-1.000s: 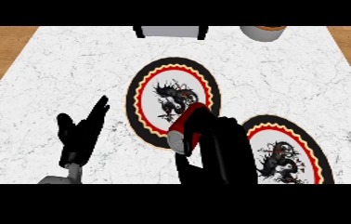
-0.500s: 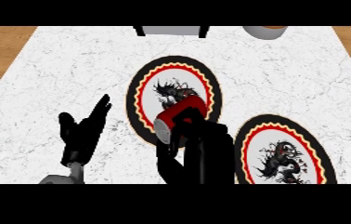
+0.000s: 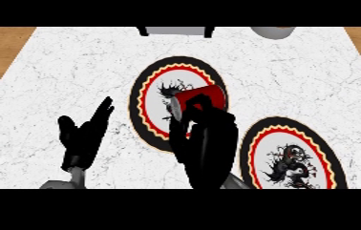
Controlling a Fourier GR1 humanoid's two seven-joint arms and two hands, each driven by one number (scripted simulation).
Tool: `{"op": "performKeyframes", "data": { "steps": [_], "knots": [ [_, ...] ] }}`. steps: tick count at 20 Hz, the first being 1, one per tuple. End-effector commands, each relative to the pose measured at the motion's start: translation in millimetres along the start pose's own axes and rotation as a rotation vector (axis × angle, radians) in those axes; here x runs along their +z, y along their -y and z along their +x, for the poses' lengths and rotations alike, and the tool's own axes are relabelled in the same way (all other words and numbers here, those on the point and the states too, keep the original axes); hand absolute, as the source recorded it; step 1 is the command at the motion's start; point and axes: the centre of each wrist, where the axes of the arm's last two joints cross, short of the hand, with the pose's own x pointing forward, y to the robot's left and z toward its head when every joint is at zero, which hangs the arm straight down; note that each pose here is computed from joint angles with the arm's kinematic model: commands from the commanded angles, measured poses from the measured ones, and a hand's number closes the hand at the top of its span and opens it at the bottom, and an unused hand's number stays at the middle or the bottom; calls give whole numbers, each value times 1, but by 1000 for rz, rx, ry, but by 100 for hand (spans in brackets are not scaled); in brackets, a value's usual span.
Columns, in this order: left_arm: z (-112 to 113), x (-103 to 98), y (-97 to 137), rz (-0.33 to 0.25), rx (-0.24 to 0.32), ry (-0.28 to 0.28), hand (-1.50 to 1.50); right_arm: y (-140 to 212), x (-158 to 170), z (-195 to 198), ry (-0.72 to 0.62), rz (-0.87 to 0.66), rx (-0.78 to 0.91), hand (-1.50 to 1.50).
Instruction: Pick the can from the plate and place it in the plate
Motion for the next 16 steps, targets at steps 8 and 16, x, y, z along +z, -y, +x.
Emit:
{"op": "performKeyframes", "data": {
  "steps": [8, 16],
  "knots": [
    [-7, 3, 3, -8, 24, -42, 0, -51, -47, -29, -251, -132, -58, 150],
    [-13, 2, 14, -33, 10, -42, 0, -81, -69, -69, -470, 68, 129, -150]
  ]
}}
